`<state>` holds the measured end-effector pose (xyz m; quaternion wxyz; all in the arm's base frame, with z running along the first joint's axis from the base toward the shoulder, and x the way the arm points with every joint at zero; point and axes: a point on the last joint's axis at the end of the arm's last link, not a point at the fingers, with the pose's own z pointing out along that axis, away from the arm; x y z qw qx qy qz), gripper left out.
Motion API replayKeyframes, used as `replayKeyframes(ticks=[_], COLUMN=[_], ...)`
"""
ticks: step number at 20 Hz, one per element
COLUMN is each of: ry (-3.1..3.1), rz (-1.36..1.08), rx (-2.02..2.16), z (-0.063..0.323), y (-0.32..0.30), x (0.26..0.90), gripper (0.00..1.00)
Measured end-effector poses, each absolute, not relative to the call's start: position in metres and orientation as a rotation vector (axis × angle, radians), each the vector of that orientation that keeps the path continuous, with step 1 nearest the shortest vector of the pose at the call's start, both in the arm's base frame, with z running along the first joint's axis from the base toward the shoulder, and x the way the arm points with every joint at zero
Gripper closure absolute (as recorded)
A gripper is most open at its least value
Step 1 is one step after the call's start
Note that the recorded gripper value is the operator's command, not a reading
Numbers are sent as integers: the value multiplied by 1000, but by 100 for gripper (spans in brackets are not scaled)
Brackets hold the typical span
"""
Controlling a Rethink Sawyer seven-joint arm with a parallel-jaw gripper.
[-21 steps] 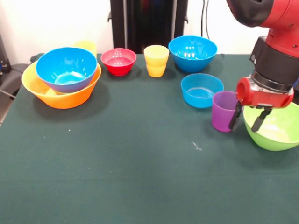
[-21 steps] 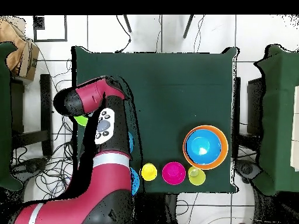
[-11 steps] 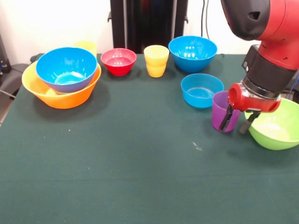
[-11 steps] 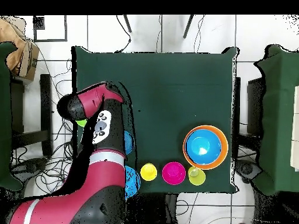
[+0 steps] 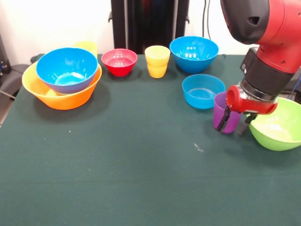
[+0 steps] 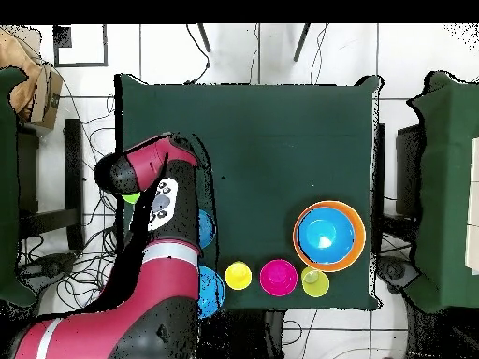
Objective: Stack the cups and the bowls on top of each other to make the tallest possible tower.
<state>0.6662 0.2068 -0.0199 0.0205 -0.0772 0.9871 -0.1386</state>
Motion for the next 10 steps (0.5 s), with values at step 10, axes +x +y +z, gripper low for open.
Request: replayKeyframes(ticks=[10], ry=[3054], rz=[-320], rx=[-100], z=[34], y=[172], x=[684], gripper=[0])
